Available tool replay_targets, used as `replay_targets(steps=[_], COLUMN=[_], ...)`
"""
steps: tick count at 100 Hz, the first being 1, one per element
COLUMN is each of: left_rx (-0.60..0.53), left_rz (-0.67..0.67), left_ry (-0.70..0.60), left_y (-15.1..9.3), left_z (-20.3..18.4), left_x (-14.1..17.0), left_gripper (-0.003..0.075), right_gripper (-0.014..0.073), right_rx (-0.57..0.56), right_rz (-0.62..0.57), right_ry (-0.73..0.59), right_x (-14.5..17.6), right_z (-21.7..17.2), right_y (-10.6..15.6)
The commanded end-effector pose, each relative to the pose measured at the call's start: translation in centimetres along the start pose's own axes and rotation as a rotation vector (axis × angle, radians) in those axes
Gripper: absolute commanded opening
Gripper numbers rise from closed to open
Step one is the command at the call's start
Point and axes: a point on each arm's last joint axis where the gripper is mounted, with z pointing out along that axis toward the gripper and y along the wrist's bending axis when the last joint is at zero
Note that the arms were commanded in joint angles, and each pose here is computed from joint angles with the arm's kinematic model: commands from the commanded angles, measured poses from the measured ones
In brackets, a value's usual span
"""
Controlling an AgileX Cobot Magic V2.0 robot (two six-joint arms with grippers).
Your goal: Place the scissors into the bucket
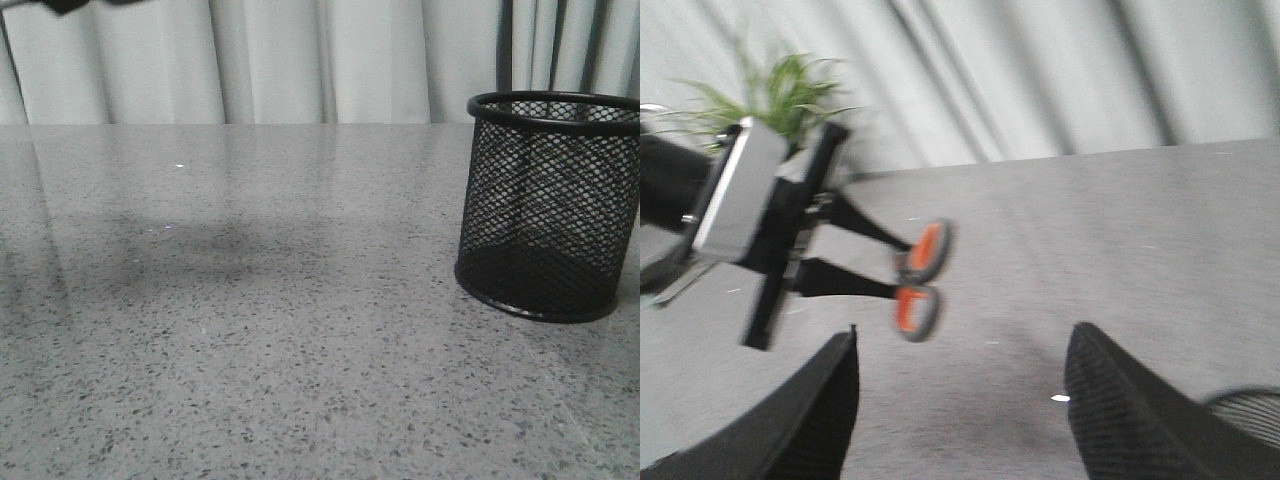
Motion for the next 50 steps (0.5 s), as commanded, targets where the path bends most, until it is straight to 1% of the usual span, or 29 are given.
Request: replay_targets(steps=[1,9,15,31,50], left_rx=[-0.163,-0.2,-0.208,-0.209,-0.21], left_rz=[0.031,0.056,0.071,0.088,0.065], left_ry=[-0.121,-0.168,-0.192,-0.223,-0.266], left_y=[0.4,0.1,-0.2,-0.6,-0.8], left_z=[-2.5,-3.2,-3.5,-4.0,-4.5], left_x=[-2.5,-3.5,-4.1,-4.8,-5.1], left_gripper=[0.0062,0.0062,0.0062,0.0062,0.0062], right_gripper=[0.0439,0.0484,0.0505,0.0505,0.0505], right_rx=[-0.077,-0.119,-0.121,-0.105,-0.087], right_rz=[-0.006,-0.004,-0.004,-0.008,-0.008], right_ry=[-0.078,-0.063,-0.032,0.061,0.093], right_x=[-1.9,-2.2,-2.3,-2.6,-2.7], right_z=[1.2,2.6,3.9,7.2,10.3], right_y=[1.5,2.4,2.8,3.4,3.7])
